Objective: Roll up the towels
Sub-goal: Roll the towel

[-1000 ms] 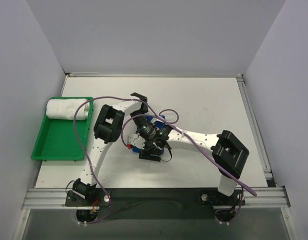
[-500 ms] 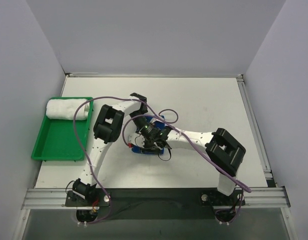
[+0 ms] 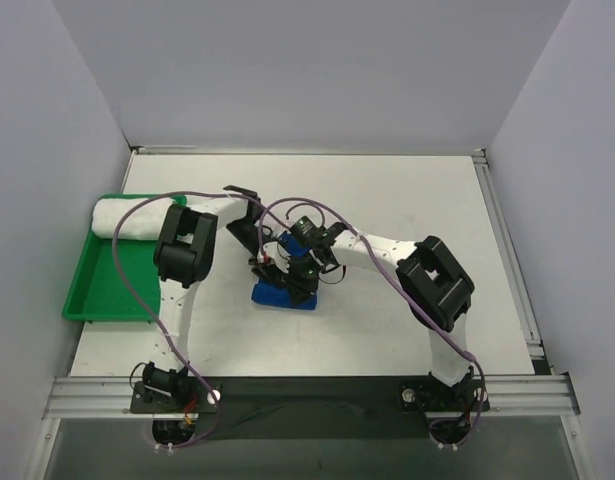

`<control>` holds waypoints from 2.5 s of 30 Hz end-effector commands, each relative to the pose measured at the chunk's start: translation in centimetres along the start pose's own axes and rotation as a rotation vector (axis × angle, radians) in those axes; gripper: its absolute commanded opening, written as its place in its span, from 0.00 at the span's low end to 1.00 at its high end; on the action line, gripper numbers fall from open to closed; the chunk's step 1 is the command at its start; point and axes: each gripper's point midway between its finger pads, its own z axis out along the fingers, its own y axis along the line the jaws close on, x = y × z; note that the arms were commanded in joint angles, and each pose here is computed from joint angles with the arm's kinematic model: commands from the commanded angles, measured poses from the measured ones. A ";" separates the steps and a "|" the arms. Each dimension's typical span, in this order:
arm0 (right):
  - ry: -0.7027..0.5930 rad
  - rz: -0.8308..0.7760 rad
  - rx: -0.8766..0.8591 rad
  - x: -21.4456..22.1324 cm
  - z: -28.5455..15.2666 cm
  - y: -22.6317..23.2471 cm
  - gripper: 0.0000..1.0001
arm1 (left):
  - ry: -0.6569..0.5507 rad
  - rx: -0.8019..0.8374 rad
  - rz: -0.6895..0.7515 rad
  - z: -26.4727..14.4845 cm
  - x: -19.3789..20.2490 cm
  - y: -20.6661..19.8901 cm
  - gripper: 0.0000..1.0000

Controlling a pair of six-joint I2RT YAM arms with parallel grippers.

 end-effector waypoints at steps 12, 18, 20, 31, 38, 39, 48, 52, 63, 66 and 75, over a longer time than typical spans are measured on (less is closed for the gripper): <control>0.244 0.336 -0.361 7.1 2.2 4.9 0.00 | -0.622 -0.253 0.112 -21.5 -5.6 0.0 0.54; 0.265 0.483 -0.468 6.9 2.9 4.6 0.00 | -0.787 -0.415 0.294 -25.4 -2.2 -3.2 0.56; 0.252 0.540 -0.505 6.5 3.0 4.0 0.00 | -0.770 -0.482 0.413 -24.0 -0.7 -4.4 0.58; 0.263 0.687 -0.545 6.6 4.1 2.3 0.00 | -0.332 -0.699 1.056 -8.5 4.2 -6.9 0.69; 0.276 0.708 -0.541 6.8 4.4 1.8 0.00 | -0.206 -0.723 1.278 -2.3 3.7 -6.1 0.67; 0.278 0.710 -0.538 6.9 4.4 1.7 0.00 | -0.216 -0.738 1.304 -2.2 3.0 -6.2 0.66; 0.273 0.737 -0.542 6.9 4.4 1.2 0.00 | -0.151 -0.689 1.393 1.7 2.5 -4.6 0.65; 0.277 0.747 -0.518 6.9 4.3 0.6 0.00 | -0.055 -0.629 1.363 4.0 4.1 -3.3 0.53; 0.218 0.706 -0.329 4.5 2.3 -5.1 0.35 | 0.161 -0.493 1.073 8.5 10.9 -2.4 0.07; 0.160 0.684 -0.251 2.9 0.2 -7.5 0.43 | 0.197 -0.463 0.965 9.0 11.6 -2.3 0.03; -0.079 0.598 0.006 -1.2 -12.0 -12.8 0.53 | 0.241 -0.413 0.750 9.6 9.5 -3.5 0.00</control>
